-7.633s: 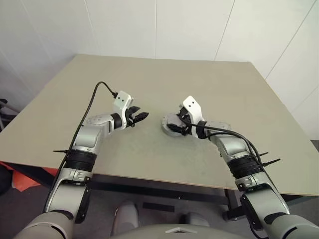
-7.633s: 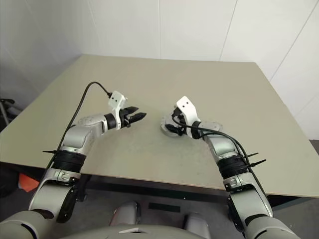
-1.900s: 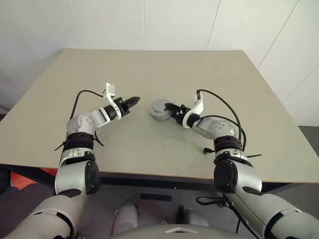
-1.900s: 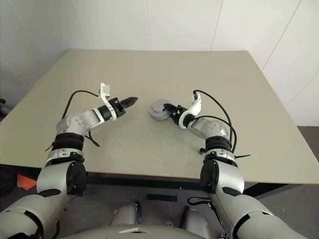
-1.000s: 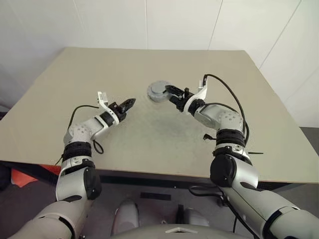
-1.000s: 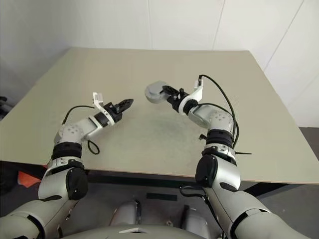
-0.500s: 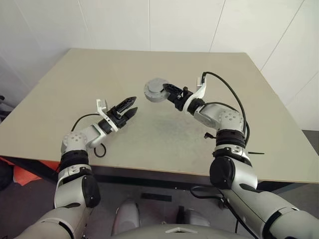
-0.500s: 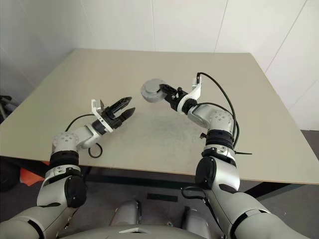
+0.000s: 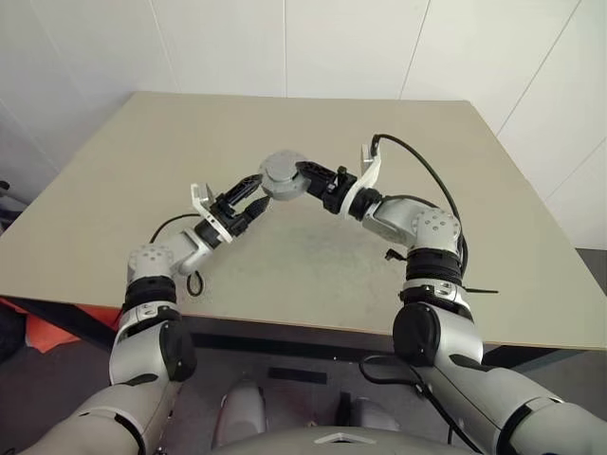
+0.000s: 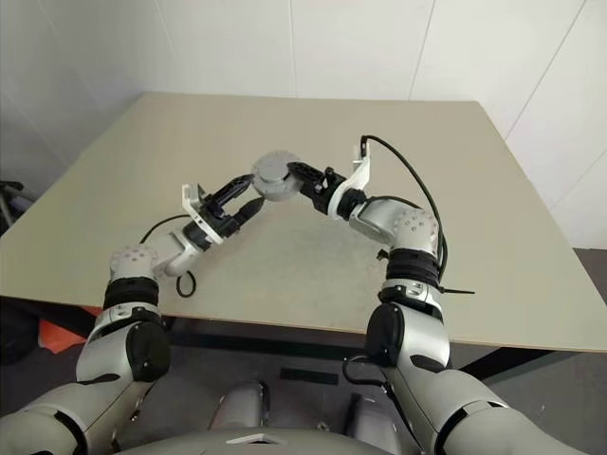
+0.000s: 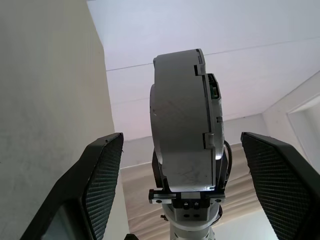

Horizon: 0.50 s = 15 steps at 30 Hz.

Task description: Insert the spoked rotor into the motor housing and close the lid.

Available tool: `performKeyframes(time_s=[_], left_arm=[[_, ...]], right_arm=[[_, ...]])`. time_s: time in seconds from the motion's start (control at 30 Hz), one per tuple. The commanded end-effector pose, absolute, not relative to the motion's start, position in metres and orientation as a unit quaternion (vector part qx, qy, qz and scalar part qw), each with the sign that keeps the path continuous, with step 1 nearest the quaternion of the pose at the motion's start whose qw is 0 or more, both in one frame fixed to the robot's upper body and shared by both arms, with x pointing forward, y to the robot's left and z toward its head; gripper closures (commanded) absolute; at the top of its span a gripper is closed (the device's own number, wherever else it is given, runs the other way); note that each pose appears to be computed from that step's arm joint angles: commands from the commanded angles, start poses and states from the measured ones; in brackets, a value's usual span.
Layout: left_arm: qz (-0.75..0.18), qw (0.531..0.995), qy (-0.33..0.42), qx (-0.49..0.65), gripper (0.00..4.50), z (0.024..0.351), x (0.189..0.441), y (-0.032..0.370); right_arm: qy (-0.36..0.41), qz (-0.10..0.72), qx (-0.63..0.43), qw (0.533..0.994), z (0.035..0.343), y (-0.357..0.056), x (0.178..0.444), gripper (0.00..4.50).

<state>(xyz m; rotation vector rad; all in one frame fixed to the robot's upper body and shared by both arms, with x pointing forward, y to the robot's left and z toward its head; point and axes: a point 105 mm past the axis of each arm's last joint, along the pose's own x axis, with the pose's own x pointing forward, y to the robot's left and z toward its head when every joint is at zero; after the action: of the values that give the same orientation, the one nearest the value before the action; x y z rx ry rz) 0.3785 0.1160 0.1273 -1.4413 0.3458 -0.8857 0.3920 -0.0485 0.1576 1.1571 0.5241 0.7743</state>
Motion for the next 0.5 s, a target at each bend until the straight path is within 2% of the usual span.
performKeyframes(time_s=[0.03,0.17,0.43,0.5], left_arm=[[-0.418,0.634,0.125,-0.639,0.49,0.148,0.383,0.107],[-0.419,0.628,0.109,-0.647,0.49,0.155,0.39,0.102],[-0.402,0.633,0.104,-0.653,0.49,0.15,0.396,0.098],[-0.395,0.633,0.101,-0.659,0.9,0.148,0.398,0.101]], right_arm=[[0.195,0.393,0.522,0.731,0.188,-0.044,0.388,2.41],[0.196,0.389,0.517,0.737,0.185,-0.044,0.388,2.41],[0.192,0.383,0.513,0.744,0.184,-0.045,0.388,2.41],[0.193,0.377,0.51,0.748,0.183,-0.046,0.389,2.41]])
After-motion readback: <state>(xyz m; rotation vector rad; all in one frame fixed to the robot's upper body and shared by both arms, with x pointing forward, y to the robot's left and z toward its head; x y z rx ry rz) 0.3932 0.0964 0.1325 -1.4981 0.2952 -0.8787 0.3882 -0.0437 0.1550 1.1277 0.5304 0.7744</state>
